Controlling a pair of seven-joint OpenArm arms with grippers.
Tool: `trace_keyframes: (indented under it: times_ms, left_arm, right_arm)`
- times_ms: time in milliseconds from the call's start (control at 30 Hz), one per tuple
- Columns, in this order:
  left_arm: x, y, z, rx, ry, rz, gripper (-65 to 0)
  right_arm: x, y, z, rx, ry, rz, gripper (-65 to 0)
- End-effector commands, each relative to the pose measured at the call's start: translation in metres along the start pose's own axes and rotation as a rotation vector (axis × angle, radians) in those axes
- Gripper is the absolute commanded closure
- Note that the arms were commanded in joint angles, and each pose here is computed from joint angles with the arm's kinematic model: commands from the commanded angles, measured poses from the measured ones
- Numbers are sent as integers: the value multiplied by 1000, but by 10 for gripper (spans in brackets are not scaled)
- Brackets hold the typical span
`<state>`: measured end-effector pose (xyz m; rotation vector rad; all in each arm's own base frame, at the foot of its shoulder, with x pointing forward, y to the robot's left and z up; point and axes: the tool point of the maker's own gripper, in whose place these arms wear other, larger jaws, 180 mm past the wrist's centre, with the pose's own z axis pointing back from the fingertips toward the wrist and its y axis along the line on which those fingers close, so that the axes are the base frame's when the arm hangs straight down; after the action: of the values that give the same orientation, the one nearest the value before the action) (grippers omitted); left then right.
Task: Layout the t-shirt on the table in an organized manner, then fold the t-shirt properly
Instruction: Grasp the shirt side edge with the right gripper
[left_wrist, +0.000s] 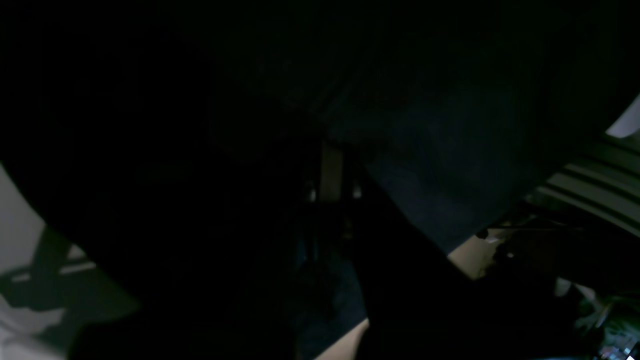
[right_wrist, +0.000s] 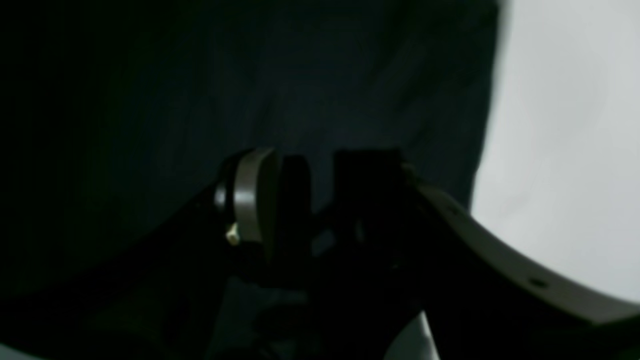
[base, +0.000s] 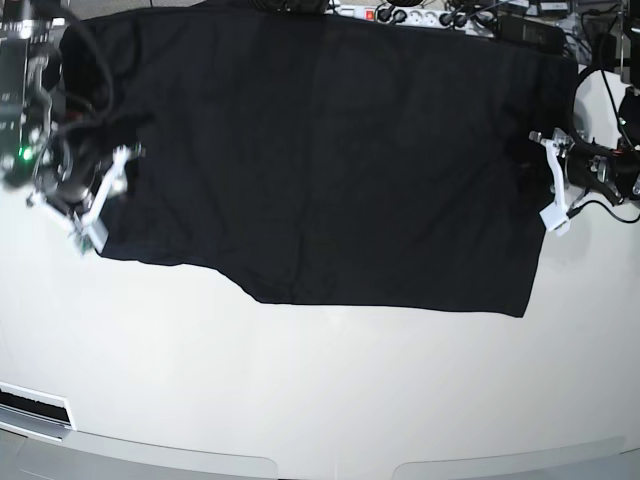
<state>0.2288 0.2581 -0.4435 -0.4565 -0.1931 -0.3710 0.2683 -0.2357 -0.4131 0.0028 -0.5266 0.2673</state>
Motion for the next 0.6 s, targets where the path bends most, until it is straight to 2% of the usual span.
trace_keyframes:
  times_ms: [0,133,400,567]
  left_arm:
    - [13,5,11,13,-47,-15,0]
    - [18,5,12,13,-76,-15,0]
    - [17,6,11,21,-68,-19,0]
    - [17,6,12,22,-67,-19,0]
  right_arm:
    - [21,-14,3,-30,-56,-4,-330]
    - [43,-35,-16,-44,-86,-80,-330]
    - [51,-66,-64,-17,-15,-267,-330]
    - [57,-48,-77,128,-21,-346,-330]
